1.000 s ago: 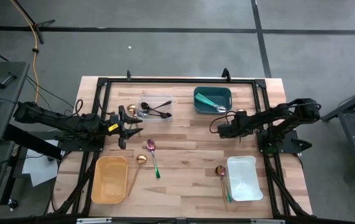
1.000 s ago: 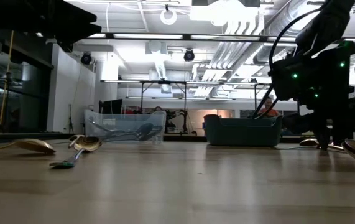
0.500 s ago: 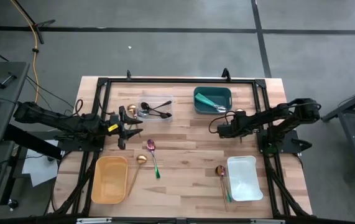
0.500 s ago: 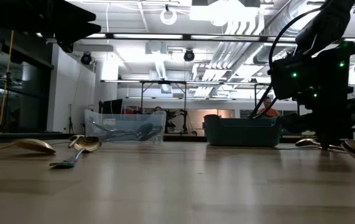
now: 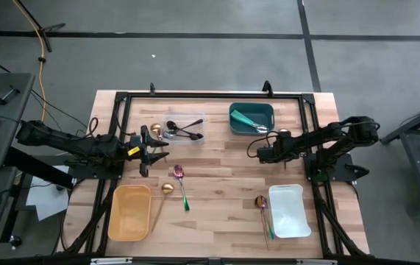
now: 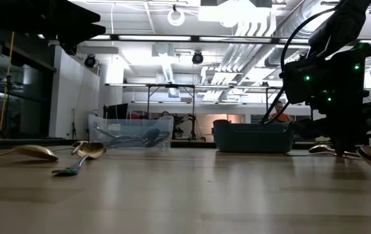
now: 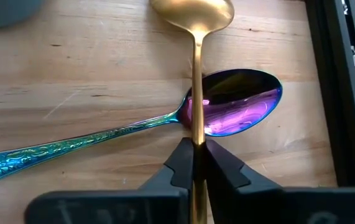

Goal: Sort silverware by color (type)
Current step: Put the gold spoon into the yellow bin

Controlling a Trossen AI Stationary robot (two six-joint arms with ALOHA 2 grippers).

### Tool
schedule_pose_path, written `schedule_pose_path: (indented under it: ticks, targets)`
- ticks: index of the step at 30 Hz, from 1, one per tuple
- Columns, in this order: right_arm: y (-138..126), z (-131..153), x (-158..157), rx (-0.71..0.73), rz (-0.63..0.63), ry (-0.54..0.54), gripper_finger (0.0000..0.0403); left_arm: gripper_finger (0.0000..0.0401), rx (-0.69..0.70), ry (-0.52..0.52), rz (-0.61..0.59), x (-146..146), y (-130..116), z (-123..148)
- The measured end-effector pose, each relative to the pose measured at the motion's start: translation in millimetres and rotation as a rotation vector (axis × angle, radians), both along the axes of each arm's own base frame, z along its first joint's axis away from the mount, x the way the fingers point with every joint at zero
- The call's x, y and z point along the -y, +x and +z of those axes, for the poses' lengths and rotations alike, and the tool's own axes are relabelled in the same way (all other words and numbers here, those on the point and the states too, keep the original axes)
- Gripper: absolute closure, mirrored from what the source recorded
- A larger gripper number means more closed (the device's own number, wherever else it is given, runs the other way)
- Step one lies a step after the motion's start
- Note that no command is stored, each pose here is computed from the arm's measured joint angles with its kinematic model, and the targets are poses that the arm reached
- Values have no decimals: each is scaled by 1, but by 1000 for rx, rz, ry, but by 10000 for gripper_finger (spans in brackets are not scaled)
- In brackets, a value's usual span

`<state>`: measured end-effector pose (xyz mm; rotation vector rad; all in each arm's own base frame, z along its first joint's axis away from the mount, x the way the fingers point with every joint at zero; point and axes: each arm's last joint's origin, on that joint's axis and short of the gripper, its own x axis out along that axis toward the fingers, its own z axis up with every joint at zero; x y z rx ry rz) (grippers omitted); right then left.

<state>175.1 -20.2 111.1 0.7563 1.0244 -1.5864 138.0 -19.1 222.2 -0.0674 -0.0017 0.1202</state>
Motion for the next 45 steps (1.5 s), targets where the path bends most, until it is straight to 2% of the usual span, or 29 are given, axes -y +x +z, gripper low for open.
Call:
schedule_pose_path:
  ticks: [33,38,45]
  targets:
    - [0,3,-14,-11,71,-45,389,242,2,-8,0,0,0,0]
    - [7,19,-26,-13,118,-100,389,242,-2,-7,0,0,0,0]
    - [22,61,-45,-37,214,-220,390,242,-12,-5,0,0,0,-1]
